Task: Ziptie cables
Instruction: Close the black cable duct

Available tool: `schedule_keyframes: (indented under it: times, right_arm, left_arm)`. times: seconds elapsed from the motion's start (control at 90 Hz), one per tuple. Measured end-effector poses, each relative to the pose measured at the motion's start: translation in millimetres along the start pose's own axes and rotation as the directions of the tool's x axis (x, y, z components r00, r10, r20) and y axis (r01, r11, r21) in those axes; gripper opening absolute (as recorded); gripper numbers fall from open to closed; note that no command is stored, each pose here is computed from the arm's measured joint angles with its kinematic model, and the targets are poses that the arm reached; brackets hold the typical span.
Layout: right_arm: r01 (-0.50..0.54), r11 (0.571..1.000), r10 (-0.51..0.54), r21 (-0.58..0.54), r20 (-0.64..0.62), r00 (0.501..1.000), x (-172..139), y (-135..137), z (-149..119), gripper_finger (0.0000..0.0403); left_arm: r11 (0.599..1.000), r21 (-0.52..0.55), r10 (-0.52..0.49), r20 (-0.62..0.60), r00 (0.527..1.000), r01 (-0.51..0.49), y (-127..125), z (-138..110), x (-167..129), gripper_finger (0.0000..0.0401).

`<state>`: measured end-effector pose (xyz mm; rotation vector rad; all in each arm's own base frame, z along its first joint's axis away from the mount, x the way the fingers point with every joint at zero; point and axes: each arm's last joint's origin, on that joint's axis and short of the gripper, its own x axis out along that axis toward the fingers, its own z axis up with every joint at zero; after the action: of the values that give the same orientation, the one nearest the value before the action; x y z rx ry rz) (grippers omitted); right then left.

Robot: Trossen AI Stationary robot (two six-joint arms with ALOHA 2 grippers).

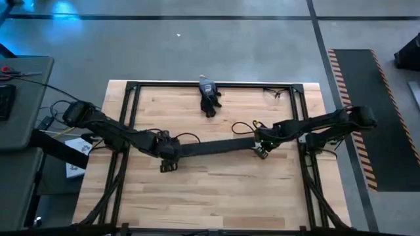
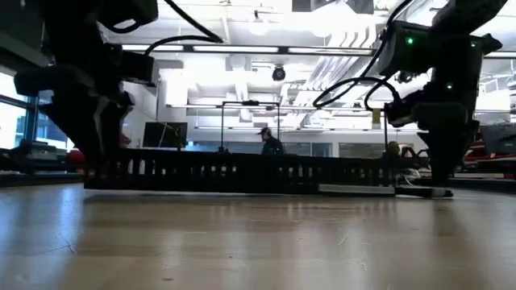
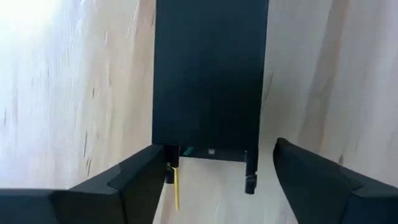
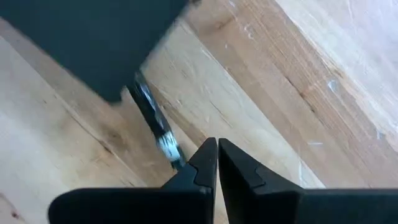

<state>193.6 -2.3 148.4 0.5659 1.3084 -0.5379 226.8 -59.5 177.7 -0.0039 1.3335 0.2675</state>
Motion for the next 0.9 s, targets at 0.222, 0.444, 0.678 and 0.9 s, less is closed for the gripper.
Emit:
schedule_keyframes:
  times: [0.222,0.444,0.678,0.9]
  right_arm:
    - [0.000,1.000,0.000,0.000,0.006,1.000,0,0,0,0.0000]
    - [-0.013,1.000,0.014,-0.024,0.030,0.999,0,3,1,0.0000]
    - [0.109,0.993,-0.111,0.042,0.032,0.993,0,-7,0,0.0000]
    - [0.100,0.992,-0.104,0.083,0.050,0.993,0,-15,10,0.0000]
  left_arm:
    - [0.999,-0.046,-0.006,0.048,0.999,0.009,-1,3,-13,0.0271]
    - [0.996,-0.093,-0.011,0.029,1.000,0.014,1,-2,-18,0.0271]
    - [0.992,-0.122,0.034,-0.035,0.999,-0.038,-12,-25,-21,0.0271]
    - [0.985,-0.159,0.084,0.104,0.991,-0.066,-18,-39,5,0.0271]
